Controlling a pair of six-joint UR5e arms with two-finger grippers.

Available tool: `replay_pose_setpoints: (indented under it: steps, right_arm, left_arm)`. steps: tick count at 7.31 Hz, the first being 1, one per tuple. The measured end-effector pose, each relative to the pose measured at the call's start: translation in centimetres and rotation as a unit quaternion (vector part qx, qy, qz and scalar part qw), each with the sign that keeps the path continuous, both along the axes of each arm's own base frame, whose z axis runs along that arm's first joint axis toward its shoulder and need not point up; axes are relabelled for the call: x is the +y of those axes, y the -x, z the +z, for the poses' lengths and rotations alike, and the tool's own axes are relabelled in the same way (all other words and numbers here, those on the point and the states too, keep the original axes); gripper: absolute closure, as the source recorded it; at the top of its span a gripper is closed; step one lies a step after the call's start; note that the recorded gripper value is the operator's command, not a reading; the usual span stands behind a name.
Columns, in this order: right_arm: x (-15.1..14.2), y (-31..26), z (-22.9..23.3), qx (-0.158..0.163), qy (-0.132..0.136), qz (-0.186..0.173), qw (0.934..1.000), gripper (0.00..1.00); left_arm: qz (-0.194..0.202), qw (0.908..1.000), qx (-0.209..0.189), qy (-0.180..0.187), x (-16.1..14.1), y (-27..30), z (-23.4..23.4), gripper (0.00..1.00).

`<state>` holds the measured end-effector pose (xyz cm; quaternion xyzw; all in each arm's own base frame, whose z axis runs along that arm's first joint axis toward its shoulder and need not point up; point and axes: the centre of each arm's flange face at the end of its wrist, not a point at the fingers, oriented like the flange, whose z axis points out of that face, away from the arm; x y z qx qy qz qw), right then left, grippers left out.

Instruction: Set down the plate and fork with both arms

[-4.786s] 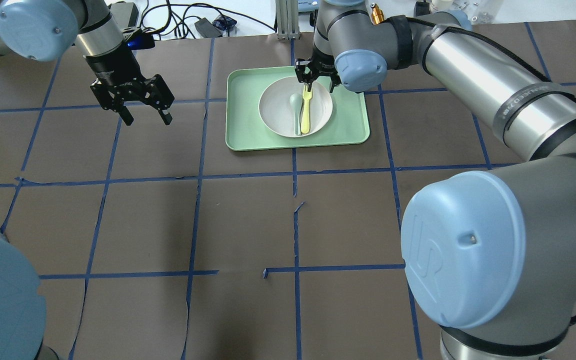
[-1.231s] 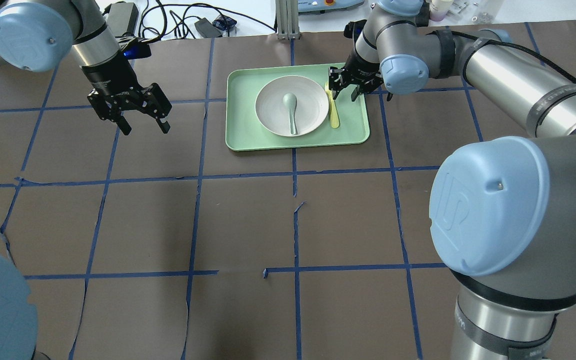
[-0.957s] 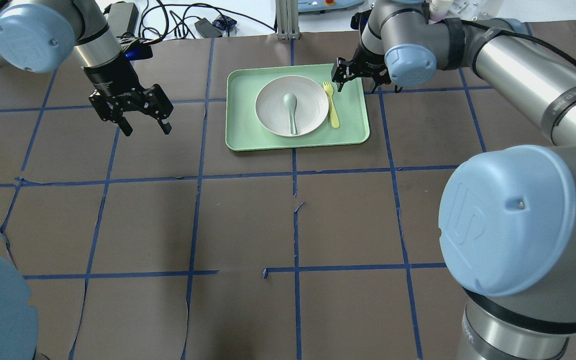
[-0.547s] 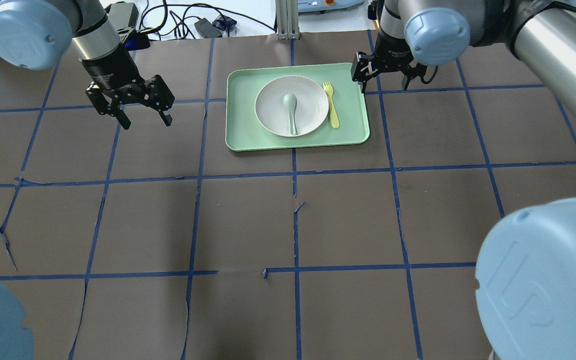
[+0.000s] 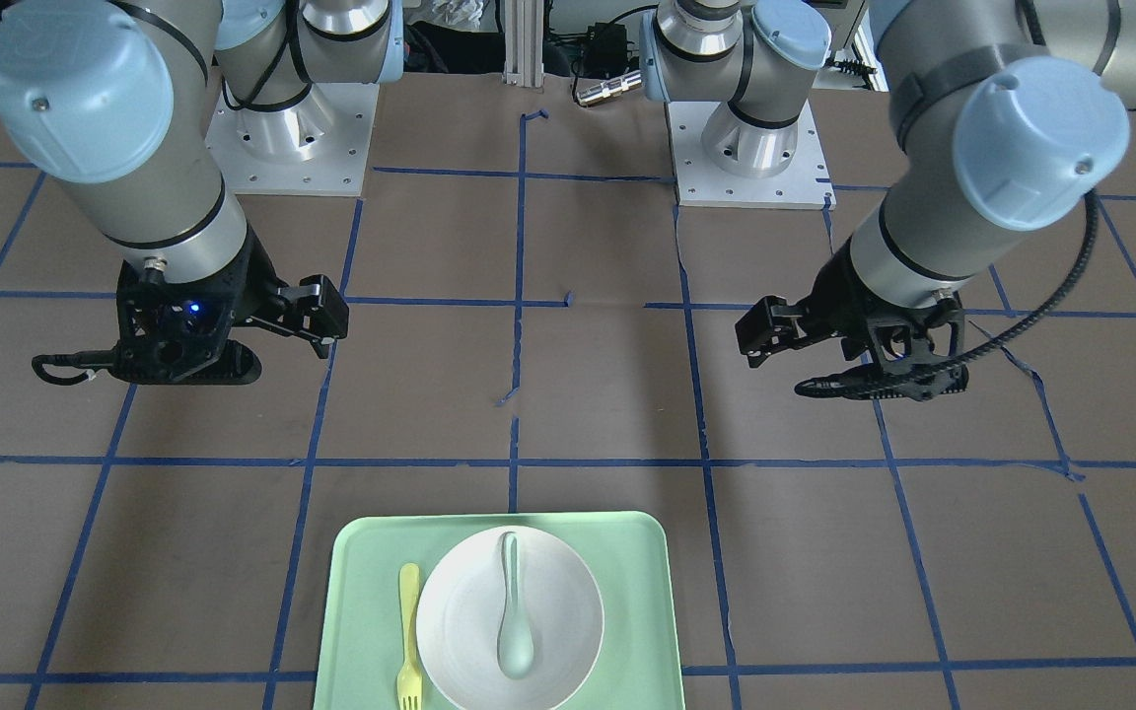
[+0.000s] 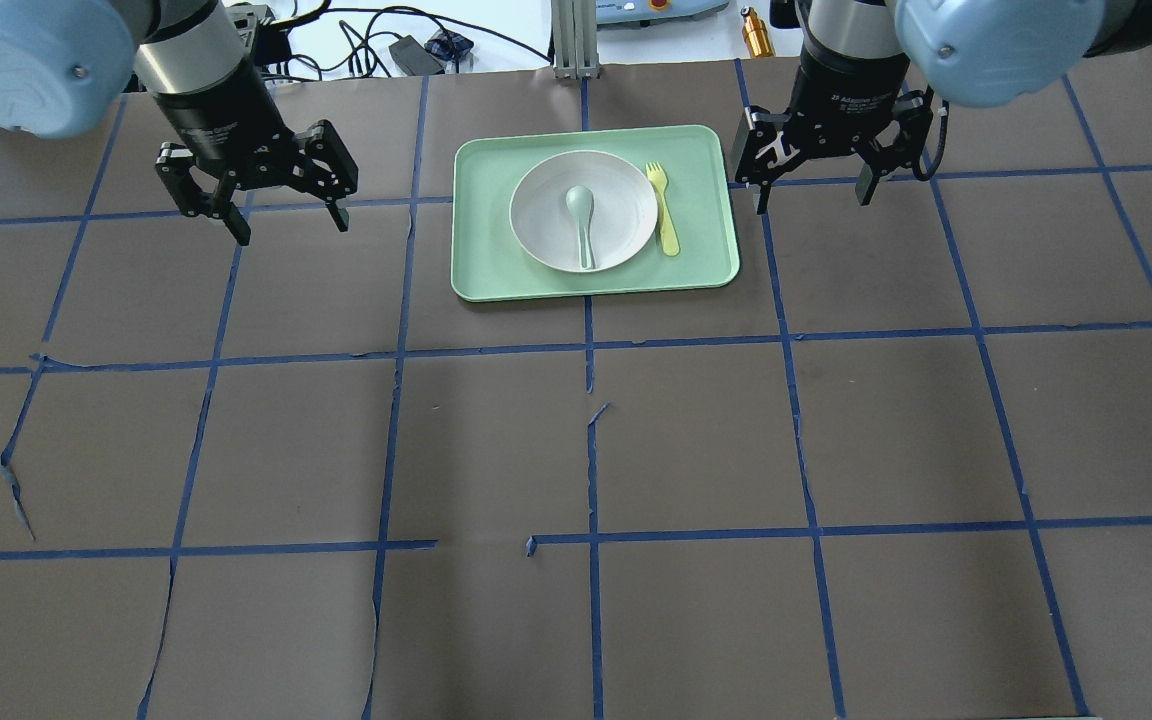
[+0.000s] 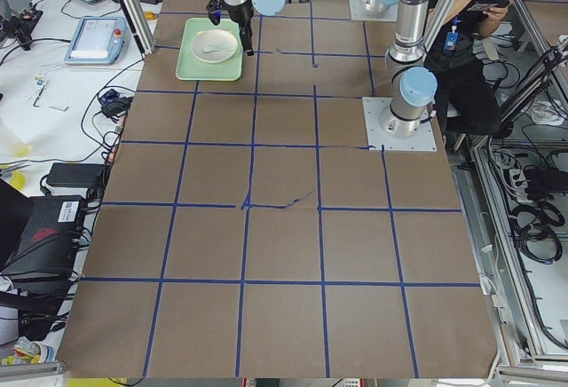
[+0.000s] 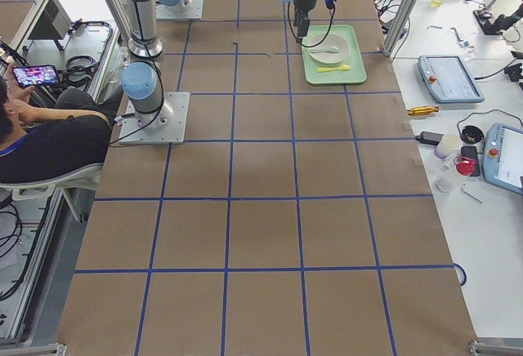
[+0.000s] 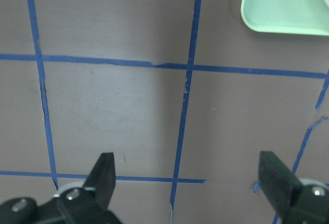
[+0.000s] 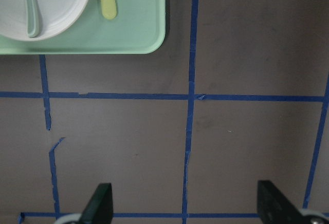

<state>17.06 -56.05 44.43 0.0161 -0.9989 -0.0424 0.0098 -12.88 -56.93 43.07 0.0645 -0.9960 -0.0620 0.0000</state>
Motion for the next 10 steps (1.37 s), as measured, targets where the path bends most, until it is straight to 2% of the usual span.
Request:
replay_pose_setpoints:
  steps: [2,3,5,10]
  right_arm:
    - [1.3,-0.7,1.4,-0.006,0.002,-0.002,1.0000,0.00]
    - [1.8,-0.9,2.0,-0.006,0.005,-0.003,1.0000,0.00]
    - [2.6,-0.9,2.6,-0.006,0.002,-0.004,1.0000,0.00]
    - [3.5,-0.8,1.6,-0.007,-0.012,-0.004,0.9999,0.00]
  left_arm:
    - [0.008,0.9996,-0.013,0.025,1.1,3.8,0.3,0.00]
    - [-0.007,0.9994,-0.012,0.030,1.2,4.1,0.5,0.00]
    - [-0.038,0.9987,-0.009,0.033,1.4,4.0,0.9,0.00]
    - [-0.044,0.9986,0.002,0.028,2.7,3.8,2.4,0.00]
